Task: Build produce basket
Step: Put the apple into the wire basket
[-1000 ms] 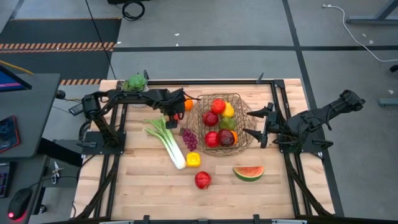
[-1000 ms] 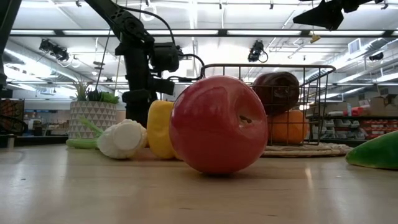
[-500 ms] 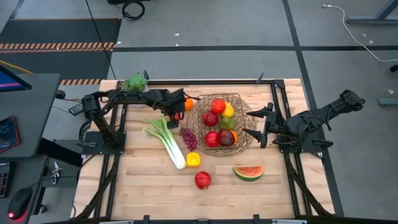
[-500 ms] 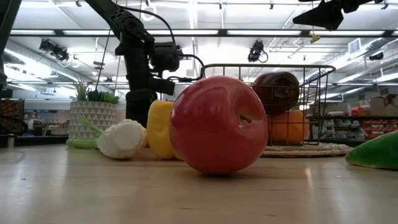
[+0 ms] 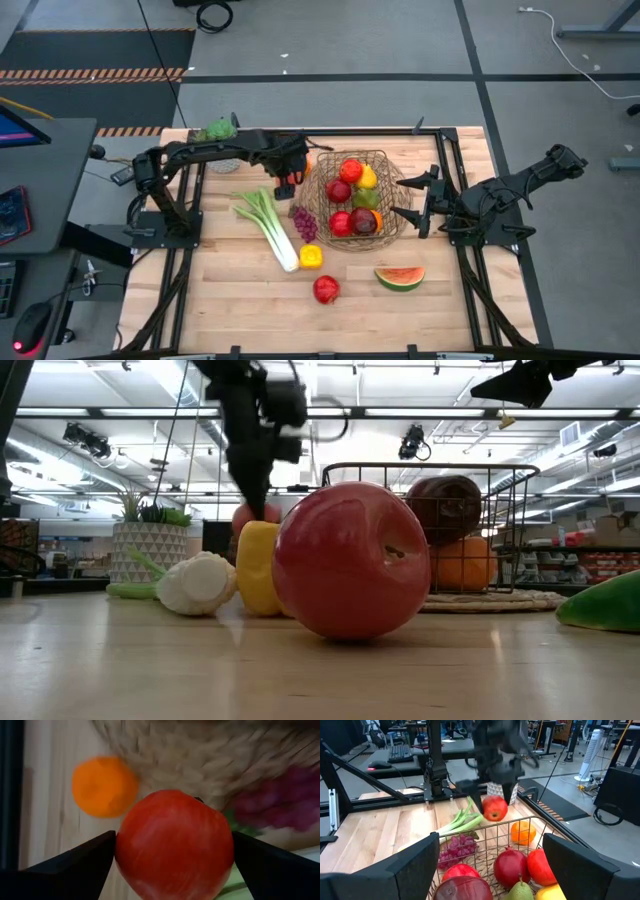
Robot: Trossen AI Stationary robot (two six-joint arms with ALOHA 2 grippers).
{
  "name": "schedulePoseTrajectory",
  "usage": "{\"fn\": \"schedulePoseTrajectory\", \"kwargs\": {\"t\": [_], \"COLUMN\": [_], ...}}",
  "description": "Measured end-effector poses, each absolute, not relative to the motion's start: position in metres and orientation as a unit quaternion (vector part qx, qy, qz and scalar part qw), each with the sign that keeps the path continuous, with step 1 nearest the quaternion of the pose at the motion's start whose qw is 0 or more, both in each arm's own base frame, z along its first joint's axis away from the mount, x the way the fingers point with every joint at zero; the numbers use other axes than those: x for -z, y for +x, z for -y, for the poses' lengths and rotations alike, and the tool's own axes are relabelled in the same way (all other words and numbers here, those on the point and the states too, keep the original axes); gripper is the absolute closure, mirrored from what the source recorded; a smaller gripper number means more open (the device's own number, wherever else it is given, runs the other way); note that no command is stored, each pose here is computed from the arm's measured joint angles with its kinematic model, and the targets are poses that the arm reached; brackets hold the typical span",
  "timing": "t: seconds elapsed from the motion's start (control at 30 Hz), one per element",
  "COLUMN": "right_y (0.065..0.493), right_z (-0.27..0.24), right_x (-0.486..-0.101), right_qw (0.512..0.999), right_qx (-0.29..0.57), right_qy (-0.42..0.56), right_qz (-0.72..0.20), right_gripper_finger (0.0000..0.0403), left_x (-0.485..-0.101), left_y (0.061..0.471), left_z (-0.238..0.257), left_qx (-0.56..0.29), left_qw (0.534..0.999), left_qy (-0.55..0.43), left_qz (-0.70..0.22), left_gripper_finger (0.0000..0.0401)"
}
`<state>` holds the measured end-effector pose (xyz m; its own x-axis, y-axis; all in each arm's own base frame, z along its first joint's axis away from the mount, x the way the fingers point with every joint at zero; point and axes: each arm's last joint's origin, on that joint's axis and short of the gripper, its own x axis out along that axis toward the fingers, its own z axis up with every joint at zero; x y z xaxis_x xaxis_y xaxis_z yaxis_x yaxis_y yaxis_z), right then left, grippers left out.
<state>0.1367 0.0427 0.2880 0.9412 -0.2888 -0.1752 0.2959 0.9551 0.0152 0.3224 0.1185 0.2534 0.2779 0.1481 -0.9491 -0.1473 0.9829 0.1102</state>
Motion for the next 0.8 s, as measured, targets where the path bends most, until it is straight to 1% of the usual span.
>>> {"fn": "schedulePoseTrajectory", "kwargs": {"t": [0.07, 0.27, 0.43, 0.6, 0.8], "right_y": [0.137, 0.137, 0.137, 0.137, 0.137], "right_z": [-0.043, -0.043, -0.043, -0.043, -0.043], "right_x": [-0.288, -0.288, -0.288, -0.288, -0.288], "right_qw": [0.985, 0.985, 0.985, 0.986, 0.986], "right_qx": [0.148, 0.148, 0.148, 0.144, 0.144], "right_qy": [0.021, 0.018, 0.016, 0.017, 0.018], "right_qz": [-0.085, -0.086, -0.086, -0.086, -0.086], "right_gripper_finger": [0.0045, 0.0045, 0.0045, 0.0045, 0.0045], "left_x": [-0.271, -0.323, -0.354, -0.371, -0.376], "left_y": [0.328, 0.346, 0.357, 0.369, 0.376], "left_z": [-0.114, -0.094, -0.072, -0.049, -0.025], "left_qx": [-0.084, -0.042, -0.016, 0.009, 0.038], "left_qw": [0.811, 0.866, 0.899, 0.928, 0.939], "left_qy": [-0.003, 0.001, 0.025, 0.046, 0.067], "left_qz": [-0.579, -0.498, -0.436, -0.371, -0.335], "left_gripper_finger": [0.0012, 0.0012, 0.0012, 0.0012, 0.0012]}}
